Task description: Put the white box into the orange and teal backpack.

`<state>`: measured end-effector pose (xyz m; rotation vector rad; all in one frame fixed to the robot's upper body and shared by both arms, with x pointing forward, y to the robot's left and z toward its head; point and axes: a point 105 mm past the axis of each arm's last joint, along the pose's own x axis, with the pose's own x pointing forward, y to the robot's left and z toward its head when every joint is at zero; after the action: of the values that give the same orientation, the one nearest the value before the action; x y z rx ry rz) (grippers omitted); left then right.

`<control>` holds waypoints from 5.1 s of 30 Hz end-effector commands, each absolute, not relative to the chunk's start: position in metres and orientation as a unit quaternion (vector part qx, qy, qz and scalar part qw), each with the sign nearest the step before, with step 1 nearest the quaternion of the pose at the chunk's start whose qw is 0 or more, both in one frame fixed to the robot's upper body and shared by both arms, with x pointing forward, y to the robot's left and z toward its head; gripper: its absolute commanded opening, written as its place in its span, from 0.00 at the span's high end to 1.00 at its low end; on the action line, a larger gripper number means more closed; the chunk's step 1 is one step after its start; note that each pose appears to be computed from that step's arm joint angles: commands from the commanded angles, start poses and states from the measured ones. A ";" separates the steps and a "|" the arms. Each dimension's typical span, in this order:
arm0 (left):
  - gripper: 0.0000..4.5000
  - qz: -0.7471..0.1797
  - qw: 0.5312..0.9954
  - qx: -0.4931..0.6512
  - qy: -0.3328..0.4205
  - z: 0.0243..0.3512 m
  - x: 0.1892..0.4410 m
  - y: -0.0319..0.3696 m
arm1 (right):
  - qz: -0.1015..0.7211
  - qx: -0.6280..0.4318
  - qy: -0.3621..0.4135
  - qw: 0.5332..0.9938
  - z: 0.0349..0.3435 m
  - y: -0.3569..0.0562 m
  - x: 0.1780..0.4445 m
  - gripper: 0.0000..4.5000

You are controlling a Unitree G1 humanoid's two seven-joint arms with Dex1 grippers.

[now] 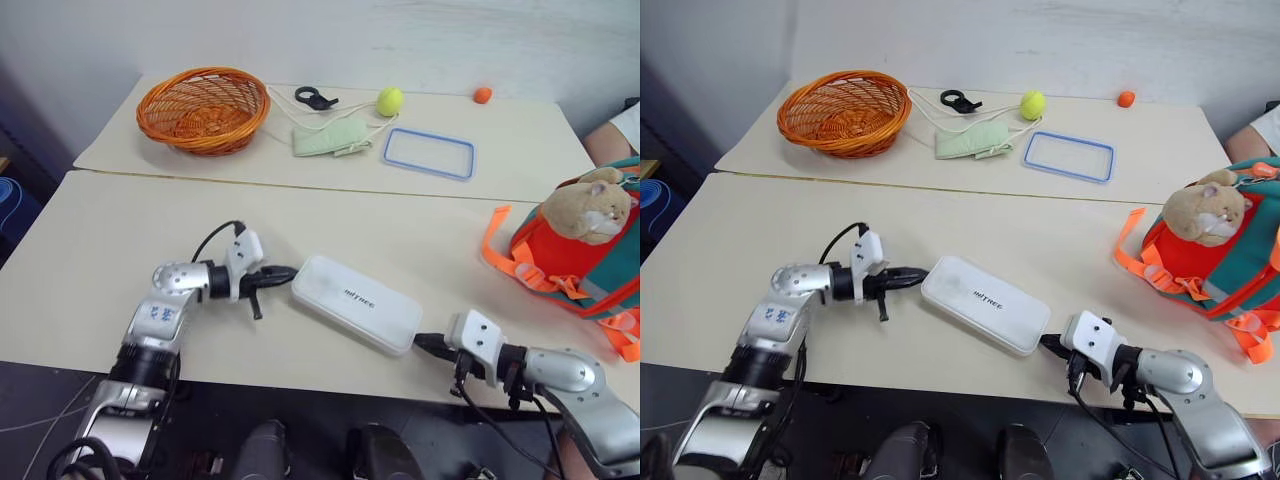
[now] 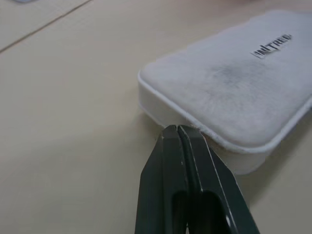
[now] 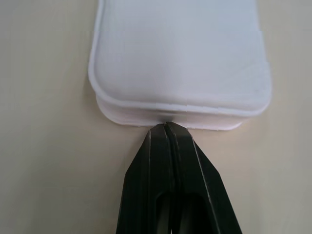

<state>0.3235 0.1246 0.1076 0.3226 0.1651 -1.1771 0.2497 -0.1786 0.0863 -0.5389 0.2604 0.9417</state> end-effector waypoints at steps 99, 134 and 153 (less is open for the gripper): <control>0.74 -0.599 0.784 -0.160 -0.027 0.187 0.284 0.160 | 0.187 -0.032 -0.106 0.976 0.200 -0.303 0.264 0.30; 0.74 -0.425 0.871 -0.171 -0.175 0.252 0.276 0.235 | 0.613 0.049 -0.020 0.788 0.231 -0.115 0.239 1.00; 0.74 -0.581 0.809 0.071 -0.051 0.215 0.278 0.163 | 0.620 0.041 -0.010 0.783 0.218 -0.109 0.245 1.00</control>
<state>0.2774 0.1671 0.2212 0.0357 -0.1438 -1.2043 0.2473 -0.1096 0.2094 0.0993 0.0289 1.3264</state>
